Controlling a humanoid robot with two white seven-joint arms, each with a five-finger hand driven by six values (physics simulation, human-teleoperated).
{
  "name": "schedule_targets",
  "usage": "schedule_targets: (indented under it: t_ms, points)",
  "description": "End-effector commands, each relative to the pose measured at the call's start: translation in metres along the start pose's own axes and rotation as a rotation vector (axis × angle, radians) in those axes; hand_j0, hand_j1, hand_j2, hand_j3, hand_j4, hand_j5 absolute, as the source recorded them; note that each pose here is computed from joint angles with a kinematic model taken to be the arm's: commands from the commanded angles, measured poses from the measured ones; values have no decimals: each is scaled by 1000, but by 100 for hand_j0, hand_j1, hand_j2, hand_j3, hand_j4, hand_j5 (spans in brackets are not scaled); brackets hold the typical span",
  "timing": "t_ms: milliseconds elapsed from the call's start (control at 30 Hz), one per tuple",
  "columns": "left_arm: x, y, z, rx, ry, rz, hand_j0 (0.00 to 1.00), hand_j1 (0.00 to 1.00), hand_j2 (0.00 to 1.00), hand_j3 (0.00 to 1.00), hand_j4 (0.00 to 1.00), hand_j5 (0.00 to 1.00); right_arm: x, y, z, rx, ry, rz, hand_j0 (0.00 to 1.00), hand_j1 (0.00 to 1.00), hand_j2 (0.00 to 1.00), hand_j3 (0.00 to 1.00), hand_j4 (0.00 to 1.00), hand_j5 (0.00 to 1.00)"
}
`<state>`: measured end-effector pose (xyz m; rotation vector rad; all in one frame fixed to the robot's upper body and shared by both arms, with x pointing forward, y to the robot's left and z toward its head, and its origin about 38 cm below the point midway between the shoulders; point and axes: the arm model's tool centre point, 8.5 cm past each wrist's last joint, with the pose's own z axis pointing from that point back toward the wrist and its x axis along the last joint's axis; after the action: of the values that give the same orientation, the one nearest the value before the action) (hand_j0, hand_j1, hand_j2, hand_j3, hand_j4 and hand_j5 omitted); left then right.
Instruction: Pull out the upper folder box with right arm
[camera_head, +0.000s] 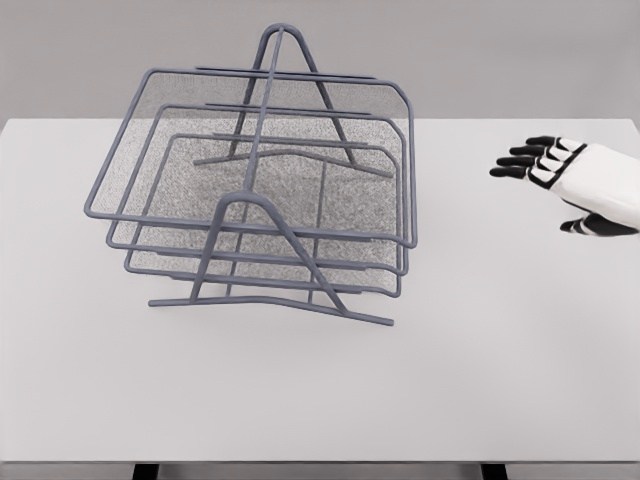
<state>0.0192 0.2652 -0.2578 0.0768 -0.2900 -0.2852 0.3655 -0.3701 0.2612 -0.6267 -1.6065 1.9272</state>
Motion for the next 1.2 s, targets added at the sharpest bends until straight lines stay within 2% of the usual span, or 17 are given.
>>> schedule_targets:
  t_ms: [0,67,167,200,233,333,400,567,767,900,1100,1167]
  points:
    - [0,0,0,1,0,2,100,100,100,100,100,100,0,2,1,6,-4,-27,100,100,100,100,100,100]
    - [0,0,0,0,0,0,100,100,100,100,100,100,-5,4,-2,2,4,-39,100,100,100,100,100,100]
    - [0,0,0,0,0,0,100,100,100,100,100,100,-2,2,-47,-1,-73,-50,100,100,100,100,100,100]
    - [0,0,0,0,0,0,100,100,100,100,100,100,-3,-4,-50,-7,-78,-42,100,100,100,100,100,100]
    - [0,0,0,1,0,2,100,100,100,100,100,100,-1,-9,-53,-25,-94,-58,100,100,100,100,100,100]
    - [0,0,0,1,0,2,100,100,100,100,100,100,12,-6,-79,-7,-160,-58,100,100,100,100,100,100]
    - [0,0,0,0,0,0,100,100,100,100,100,100,15,-15,-91,-13,-185,-42,100,100,100,100,100,100]
    - [0,0,0,0,0,0,100,100,100,100,100,100,26,-17,-115,2,-239,-34,100,100,100,100,100,100]
    - [0,0,0,1,0,2,100,100,100,100,100,100,32,-15,-127,37,-269,-22,100,100,100,100,100,100]
    - [0,0,0,0,0,0,100,100,100,100,100,100,29,-6,-130,59,-258,-35,100,100,100,100,100,100]
    - [0,0,0,0,0,0,100,100,100,100,100,100,31,-4,-135,57,-264,-35,100,100,100,100,100,100]
    - [0,0,0,1,0,2,100,100,100,100,100,100,32,1,-138,83,-268,-26,100,100,100,100,100,100]
